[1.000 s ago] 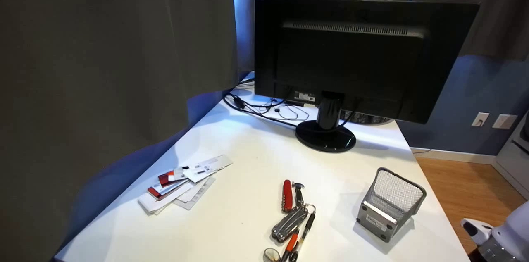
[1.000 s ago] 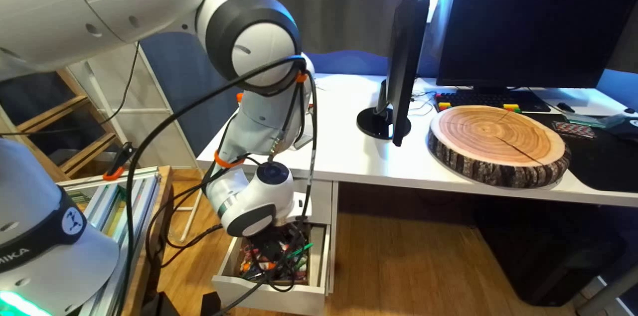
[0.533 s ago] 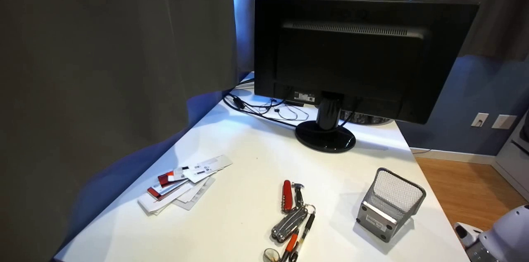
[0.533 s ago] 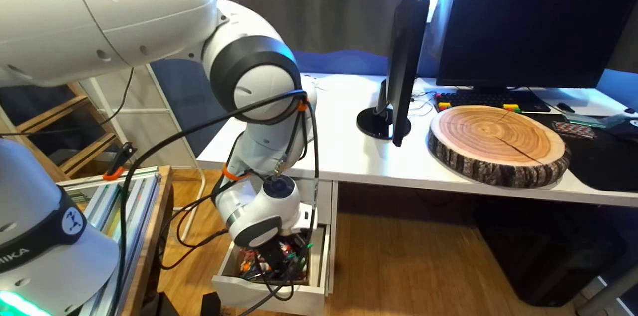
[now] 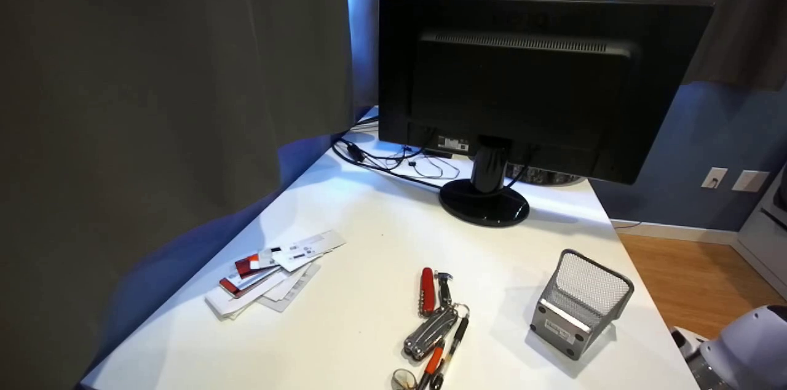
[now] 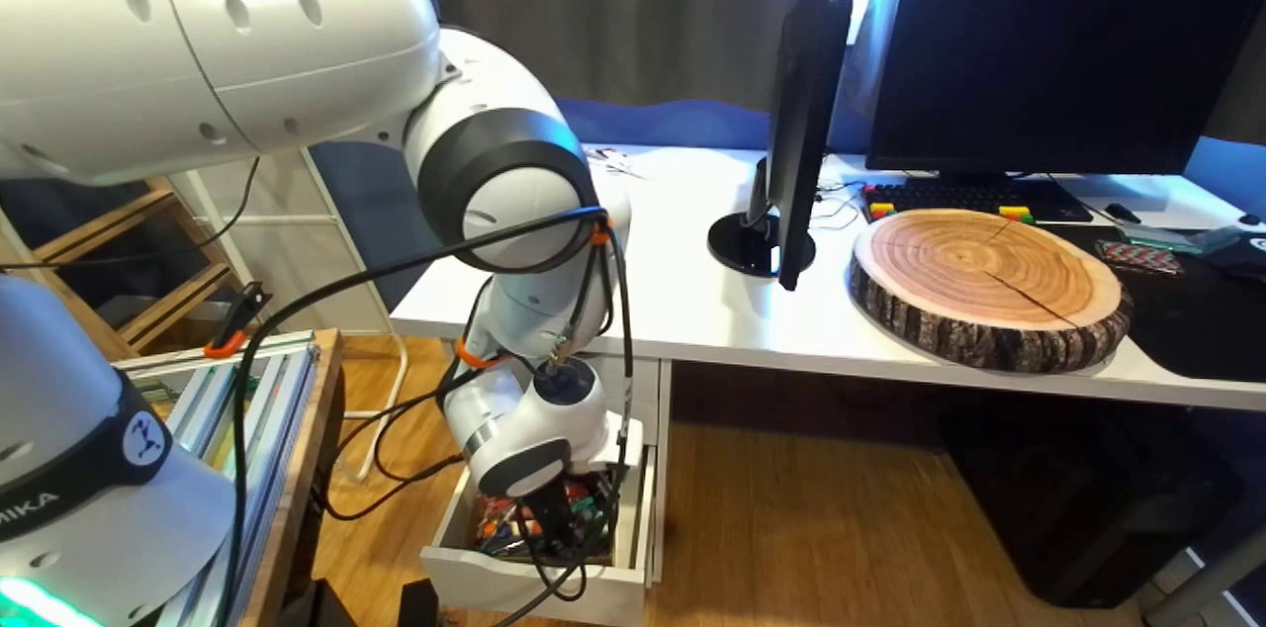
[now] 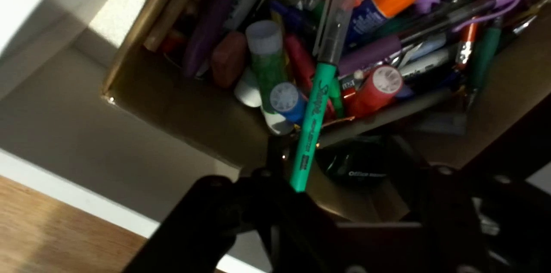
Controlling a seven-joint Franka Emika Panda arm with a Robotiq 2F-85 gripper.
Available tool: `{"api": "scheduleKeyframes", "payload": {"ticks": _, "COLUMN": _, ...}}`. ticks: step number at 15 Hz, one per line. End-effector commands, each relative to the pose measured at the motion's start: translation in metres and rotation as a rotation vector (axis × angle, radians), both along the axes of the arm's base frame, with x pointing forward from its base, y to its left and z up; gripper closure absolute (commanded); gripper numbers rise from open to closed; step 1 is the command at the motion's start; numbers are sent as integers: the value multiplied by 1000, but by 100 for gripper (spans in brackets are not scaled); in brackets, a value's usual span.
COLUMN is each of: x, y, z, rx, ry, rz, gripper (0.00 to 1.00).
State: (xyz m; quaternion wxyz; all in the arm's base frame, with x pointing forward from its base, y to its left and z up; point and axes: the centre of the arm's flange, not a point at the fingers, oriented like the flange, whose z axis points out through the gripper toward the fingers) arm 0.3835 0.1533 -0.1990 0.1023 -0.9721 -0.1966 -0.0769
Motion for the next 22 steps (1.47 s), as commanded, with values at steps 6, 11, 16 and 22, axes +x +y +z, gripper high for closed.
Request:
{"api": "scheduleKeyframes", "payload": {"ticks": 6, "x": 6, "y": -2, "z": -24, "rx": 1, "ry": 24, "rz": -90, "gripper": 69}}
{"api": "scheduleKeyframes", "payload": {"ticks": 11, "x": 8, "y": 0, "z": -29, "rx": -1, "ry": 44, "rz": -105, "gripper": 43}}
{"api": "scheduleKeyframes", "payload": {"ticks": 16, "x": 13, "y": 2, "z": -35, "rx": -13, "ry": 56, "rz": -118, "gripper": 45}}
{"api": "scheduleKeyframes", "payload": {"ticks": 22, "x": 16, "y": 2, "z": -40, "rx": -17, "ry": 75, "rz": -124, "gripper": 75}}
